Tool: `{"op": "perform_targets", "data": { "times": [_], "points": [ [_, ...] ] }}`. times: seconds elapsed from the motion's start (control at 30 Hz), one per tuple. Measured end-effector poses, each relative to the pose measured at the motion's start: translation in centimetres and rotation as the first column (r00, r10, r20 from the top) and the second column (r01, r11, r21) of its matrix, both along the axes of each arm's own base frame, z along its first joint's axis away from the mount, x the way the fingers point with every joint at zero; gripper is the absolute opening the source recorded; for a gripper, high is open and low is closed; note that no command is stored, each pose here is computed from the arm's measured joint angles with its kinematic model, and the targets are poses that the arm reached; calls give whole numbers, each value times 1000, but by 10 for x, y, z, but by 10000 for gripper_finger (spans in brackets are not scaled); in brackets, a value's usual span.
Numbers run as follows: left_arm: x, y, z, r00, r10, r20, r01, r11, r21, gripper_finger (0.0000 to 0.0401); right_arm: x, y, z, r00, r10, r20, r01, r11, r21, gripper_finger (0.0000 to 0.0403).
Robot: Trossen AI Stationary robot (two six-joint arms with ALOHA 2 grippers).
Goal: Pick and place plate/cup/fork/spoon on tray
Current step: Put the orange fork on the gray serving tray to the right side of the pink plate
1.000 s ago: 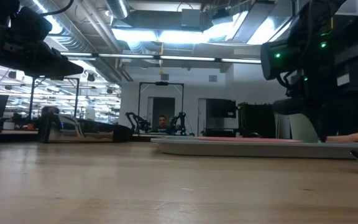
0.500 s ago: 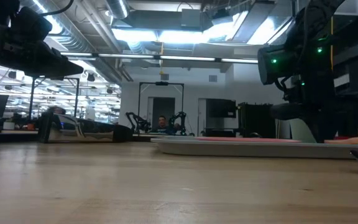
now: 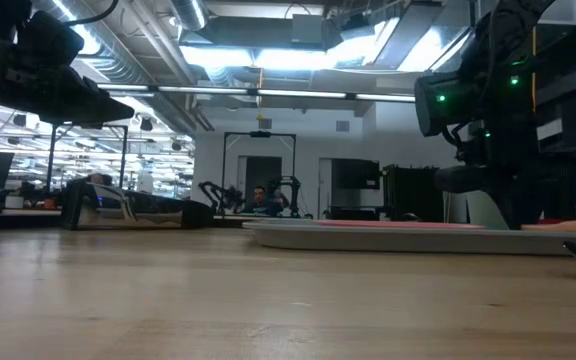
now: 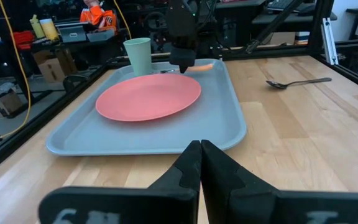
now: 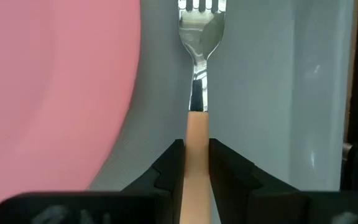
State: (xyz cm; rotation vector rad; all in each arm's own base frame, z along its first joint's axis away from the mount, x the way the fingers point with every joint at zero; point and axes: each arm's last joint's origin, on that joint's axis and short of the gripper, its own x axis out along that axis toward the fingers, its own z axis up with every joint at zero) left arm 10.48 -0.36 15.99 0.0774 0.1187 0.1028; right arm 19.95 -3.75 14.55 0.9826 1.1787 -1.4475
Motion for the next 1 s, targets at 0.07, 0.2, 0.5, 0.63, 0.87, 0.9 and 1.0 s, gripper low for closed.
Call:
{"op": "perform_targets", "data": {
  "times": [0.07, 0.2, 0.5, 0.63, 0.87, 0.9, 1.0],
  "points": [
    [0, 0, 0, 1000, 0, 0, 0, 1000, 0, 0, 0, 0, 0, 1000, -1, -2, 1, 1000, -20, 71],
    [0, 0, 0, 1000, 0, 0, 0, 1000, 0, 0, 0, 0, 0, 1000, -1, -2, 1, 1000, -21, 71],
    [0, 0, 0, 1000, 0, 0, 0, 1000, 0, 0, 0, 0, 0, 1000, -1, -1, 1, 1000, -20, 71],
    [0, 0, 0, 1000, 0, 0, 0, 1000, 0, 0, 0, 0, 0, 1000, -1, 0, 1, 1000, -20, 71],
    [0, 0, 0, 1000, 0, 0, 0, 1000, 0, 0, 1, 0, 0, 1000, -5, 10, 5, 1000, 2, 72],
    [0, 0, 0, 1000, 0, 0, 0, 1000, 0, 0, 1, 0, 0, 1000, -5, 11, 5, 1000, 3, 72],
    [0, 0, 0, 1000, 0, 0, 0, 1000, 0, 0, 2, 2, 0, 1000, 4, 14, -4, 1000, 4, 72]
  ]
}}
